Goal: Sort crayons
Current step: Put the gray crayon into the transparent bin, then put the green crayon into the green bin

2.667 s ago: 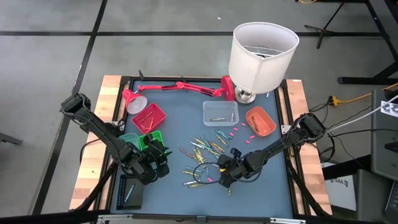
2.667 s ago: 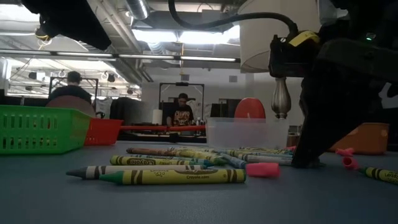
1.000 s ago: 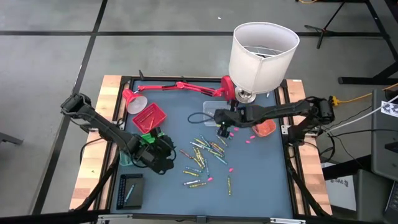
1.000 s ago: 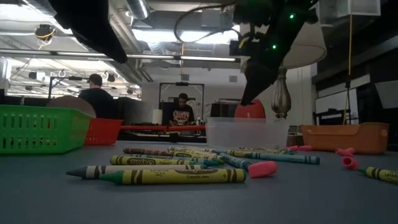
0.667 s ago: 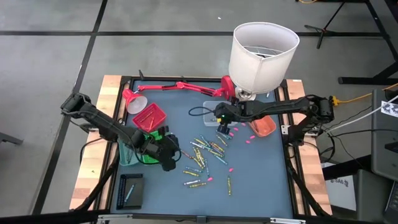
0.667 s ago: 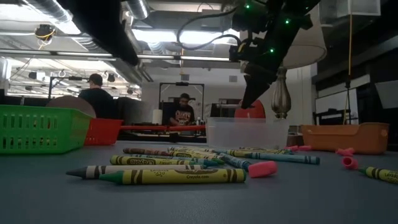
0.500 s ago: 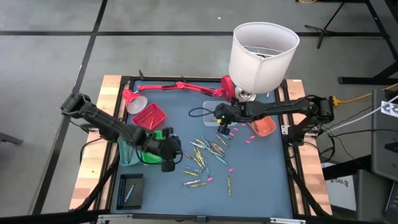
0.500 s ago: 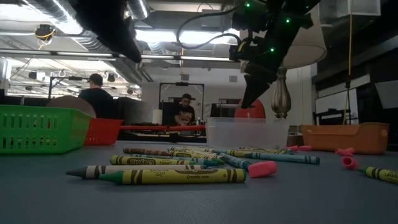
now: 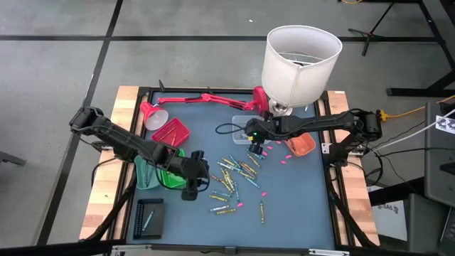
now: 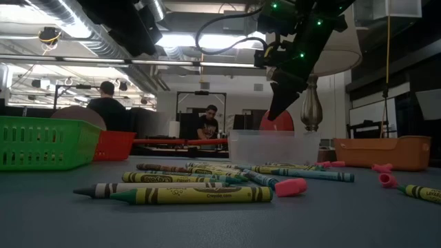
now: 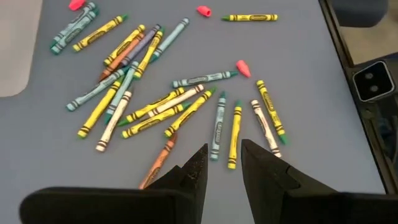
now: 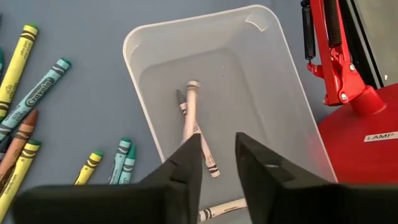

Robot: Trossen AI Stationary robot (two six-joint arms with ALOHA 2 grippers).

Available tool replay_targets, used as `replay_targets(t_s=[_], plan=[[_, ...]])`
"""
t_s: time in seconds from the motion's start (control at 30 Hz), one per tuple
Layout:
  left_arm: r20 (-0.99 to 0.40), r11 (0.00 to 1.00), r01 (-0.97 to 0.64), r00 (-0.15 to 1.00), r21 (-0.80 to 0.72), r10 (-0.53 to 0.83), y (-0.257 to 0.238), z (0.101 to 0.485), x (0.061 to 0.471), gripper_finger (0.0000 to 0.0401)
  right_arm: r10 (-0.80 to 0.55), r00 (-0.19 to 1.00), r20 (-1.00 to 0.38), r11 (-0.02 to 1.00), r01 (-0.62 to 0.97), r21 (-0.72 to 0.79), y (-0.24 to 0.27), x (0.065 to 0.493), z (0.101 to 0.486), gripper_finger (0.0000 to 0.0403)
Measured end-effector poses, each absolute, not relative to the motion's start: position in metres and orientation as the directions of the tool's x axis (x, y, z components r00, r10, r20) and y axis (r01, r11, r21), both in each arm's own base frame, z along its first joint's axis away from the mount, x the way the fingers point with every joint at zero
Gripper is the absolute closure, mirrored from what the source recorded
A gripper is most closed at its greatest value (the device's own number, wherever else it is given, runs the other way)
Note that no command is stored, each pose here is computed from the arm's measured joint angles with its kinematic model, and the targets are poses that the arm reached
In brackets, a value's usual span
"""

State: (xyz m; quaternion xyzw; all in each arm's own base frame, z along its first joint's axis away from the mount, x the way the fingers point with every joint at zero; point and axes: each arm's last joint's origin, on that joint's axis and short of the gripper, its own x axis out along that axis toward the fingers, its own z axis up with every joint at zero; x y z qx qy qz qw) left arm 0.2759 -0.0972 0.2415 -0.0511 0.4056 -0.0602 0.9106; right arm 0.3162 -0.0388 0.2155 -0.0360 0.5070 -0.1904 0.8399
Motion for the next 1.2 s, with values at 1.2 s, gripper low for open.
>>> replay_targets(t_s=[1.2], plan=[[-0.822, 0.983, 0.131, 0.540, -0.131, -0.182, -0.127, 0.143, 0.320, 0.0321, -0.355, 0.416, -0.837, 0.926, 0.282, -0.252, -0.038, 0.317, 0.216, 0.0259]])
